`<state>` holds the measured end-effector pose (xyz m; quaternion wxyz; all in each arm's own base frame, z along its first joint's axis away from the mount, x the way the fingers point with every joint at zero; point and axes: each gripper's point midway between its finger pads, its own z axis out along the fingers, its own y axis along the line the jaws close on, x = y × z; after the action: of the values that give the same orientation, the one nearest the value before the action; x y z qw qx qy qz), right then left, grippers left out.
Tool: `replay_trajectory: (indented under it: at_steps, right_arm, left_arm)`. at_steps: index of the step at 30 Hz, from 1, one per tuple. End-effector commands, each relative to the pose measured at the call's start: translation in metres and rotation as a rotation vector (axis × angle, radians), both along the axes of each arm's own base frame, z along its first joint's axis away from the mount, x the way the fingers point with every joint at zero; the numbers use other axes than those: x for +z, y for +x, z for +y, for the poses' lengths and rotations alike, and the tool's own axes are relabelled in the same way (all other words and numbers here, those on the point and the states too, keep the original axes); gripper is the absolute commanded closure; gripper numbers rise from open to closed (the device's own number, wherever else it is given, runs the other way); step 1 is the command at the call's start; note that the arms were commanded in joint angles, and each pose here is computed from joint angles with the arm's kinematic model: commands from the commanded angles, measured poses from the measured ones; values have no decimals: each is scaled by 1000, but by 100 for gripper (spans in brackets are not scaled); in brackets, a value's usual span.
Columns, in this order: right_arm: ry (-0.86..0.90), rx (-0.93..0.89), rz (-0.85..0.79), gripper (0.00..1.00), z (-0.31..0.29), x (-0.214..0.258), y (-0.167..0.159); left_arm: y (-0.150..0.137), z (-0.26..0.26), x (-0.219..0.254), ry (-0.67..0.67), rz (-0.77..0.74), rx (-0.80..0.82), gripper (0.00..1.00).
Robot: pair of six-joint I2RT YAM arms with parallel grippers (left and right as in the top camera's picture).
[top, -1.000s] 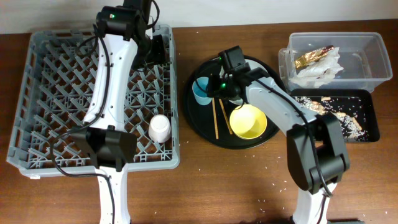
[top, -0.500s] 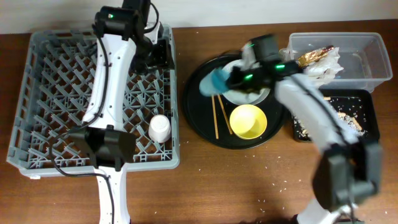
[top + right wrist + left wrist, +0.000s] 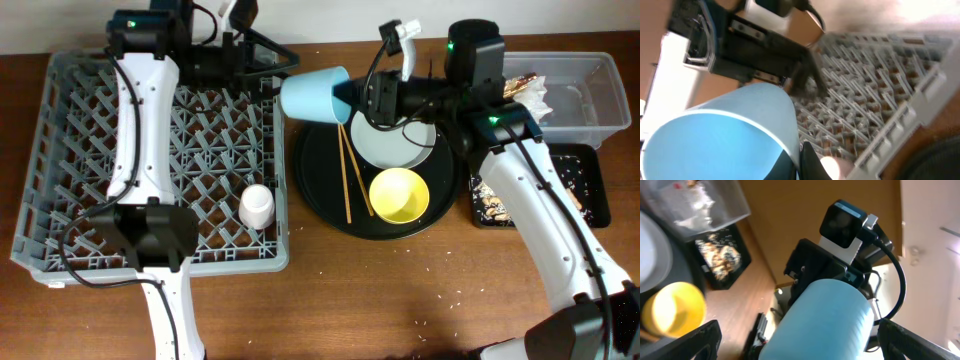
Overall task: Sort waste into correct bins and load items into the dishwasher rack
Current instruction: 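Hand the blue cup from right gripper to left gripper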
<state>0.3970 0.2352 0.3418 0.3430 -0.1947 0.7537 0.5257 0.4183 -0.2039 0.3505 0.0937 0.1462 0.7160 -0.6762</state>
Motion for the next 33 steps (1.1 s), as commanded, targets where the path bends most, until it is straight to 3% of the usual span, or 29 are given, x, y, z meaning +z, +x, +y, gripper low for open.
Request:
replay_trajectory:
  at_steps: [1, 4, 9, 10, 11, 14, 16, 17, 22, 26, 27, 30, 33]
  right_arm:
    - [48, 29, -4, 96, 5, 14, -4]
    - [58, 19, -30, 96, 6, 16, 4]
    - [66, -24, -15, 96, 9, -2, 30]
    - [82, -32, -13, 96, 10, -3, 37]
    - [95, -35, -17, 96, 10, -1, 39]
    - [111, -36, -37, 96, 11, 3, 43]
    - [111, -29, -32, 96, 11, 2, 42]
    - [106, -30, -18, 96, 11, -1, 42]
    - [92, 9, 38, 96, 13, -11, 33]
    - [102, 49, 43, 96, 15, -10, 26]
    - [106, 66, 43, 96, 16, -9, 23]
    - [119, 108, 33, 96, 18, -5, 17]
    - [126, 125, 12, 96, 19, -1, 15]
  left_arm:
    - [-13, -17, 18, -71, 4, -53, 5]
    - [-19, -26, 18, -72, 5, -77, 16]
    - [-20, -28, 18, -70, 25, -80, 21]
    - [-20, -28, 18, -70, 25, -80, 16]
    - [-20, -28, 18, -70, 25, -80, 6]
    - [-20, -28, 18, -69, 28, -80, 1]
    - [-20, -28, 18, -69, 28, -80, 7]
    - [-20, -28, 18, -69, 28, -80, 17]
    - [-19, -27, 18, -69, 27, -79, 32]
    - [-19, -27, 18, -69, 27, -79, 31]
    - [-19, -27, 18, -69, 28, -79, 20]
    - [-18, -25, 18, -69, 27, -73, 8]
    - [-14, -19, 18, -69, 27, -58, 11]
